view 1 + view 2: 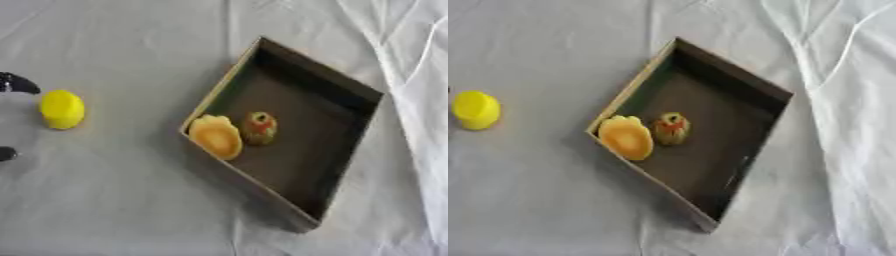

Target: Pick up objects on the table and place them in the box.

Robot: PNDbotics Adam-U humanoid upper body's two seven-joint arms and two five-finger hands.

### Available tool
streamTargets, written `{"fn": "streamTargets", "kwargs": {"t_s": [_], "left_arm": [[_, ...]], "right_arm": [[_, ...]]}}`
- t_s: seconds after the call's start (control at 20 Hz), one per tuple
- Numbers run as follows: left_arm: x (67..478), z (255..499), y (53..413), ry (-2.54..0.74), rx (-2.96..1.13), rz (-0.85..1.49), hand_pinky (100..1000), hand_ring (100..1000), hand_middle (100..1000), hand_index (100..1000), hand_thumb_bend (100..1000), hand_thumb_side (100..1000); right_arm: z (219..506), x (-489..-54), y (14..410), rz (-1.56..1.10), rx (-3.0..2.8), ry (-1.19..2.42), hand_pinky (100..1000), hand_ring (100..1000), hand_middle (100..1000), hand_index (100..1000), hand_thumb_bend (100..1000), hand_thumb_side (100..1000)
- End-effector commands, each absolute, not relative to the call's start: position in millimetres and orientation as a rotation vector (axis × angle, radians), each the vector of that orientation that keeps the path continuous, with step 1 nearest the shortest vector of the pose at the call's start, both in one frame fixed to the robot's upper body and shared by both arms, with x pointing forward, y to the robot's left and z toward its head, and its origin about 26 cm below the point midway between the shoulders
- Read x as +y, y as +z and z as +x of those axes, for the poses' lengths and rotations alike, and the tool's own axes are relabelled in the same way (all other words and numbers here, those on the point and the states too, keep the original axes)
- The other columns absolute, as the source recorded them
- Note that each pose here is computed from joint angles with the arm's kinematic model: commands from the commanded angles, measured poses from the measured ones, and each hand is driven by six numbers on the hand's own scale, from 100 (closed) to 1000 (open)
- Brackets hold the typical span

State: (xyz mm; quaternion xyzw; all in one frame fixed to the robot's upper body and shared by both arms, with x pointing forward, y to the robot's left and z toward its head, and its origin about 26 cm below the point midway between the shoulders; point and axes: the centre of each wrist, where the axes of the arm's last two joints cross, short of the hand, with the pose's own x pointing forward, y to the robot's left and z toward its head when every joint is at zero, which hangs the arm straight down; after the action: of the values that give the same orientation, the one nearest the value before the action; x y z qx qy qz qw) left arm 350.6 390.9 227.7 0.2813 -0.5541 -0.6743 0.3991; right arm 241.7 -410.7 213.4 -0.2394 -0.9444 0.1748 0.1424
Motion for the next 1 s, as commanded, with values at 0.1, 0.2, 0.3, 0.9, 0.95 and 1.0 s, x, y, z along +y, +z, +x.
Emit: {"fn": "streamTargets", "kwargs": {"t_s": [0.1, 0.2, 0.3, 0.9, 0.95, 1.0], "left_arm": [[391.9, 360.5, 230.4, -1.674, -1.393, 0.752, 934, 941, 884, 950, 476, 100], [390.0, 366.3, 226.4, -1.665, -1.388, 0.743, 932, 940, 884, 951, 481, 100], [389.3, 370.9, 223.1, -1.662, -1.374, 0.742, 932, 940, 884, 949, 489, 100], [388.9, 381.0, 214.5, -1.607, -1.375, 0.842, 826, 860, 781, 894, 357, 122], [388.2, 381.8, 214.8, -1.602, -1.385, 0.86, 810, 846, 759, 882, 352, 121], [387.5, 382.8, 214.5, -1.599, -1.394, 0.878, 782, 820, 731, 863, 358, 115]], "right_arm": [[241.9, -407.1, 220.9, -0.665, -2.729, 0.529, 867, 759, 696, 836, 100, 498], [242.3, -406.4, 220.3, -0.657, -2.721, 0.528, 867, 757, 694, 835, 100, 516], [242.7, -405.9, 219.9, -0.649, -2.715, 0.527, 868, 757, 693, 836, 100, 515], [243.7, -403.2, 215.6, -0.605, -2.668, 0.527, 868, 751, 684, 836, 100, 518], [243.8, -403.0, 215.3, -0.602, -2.665, 0.527, 869, 750, 683, 835, 100, 519], [243.9, -402.7, 215.0, -0.598, -2.663, 0.526, 869, 750, 682, 835, 100, 521]]}}
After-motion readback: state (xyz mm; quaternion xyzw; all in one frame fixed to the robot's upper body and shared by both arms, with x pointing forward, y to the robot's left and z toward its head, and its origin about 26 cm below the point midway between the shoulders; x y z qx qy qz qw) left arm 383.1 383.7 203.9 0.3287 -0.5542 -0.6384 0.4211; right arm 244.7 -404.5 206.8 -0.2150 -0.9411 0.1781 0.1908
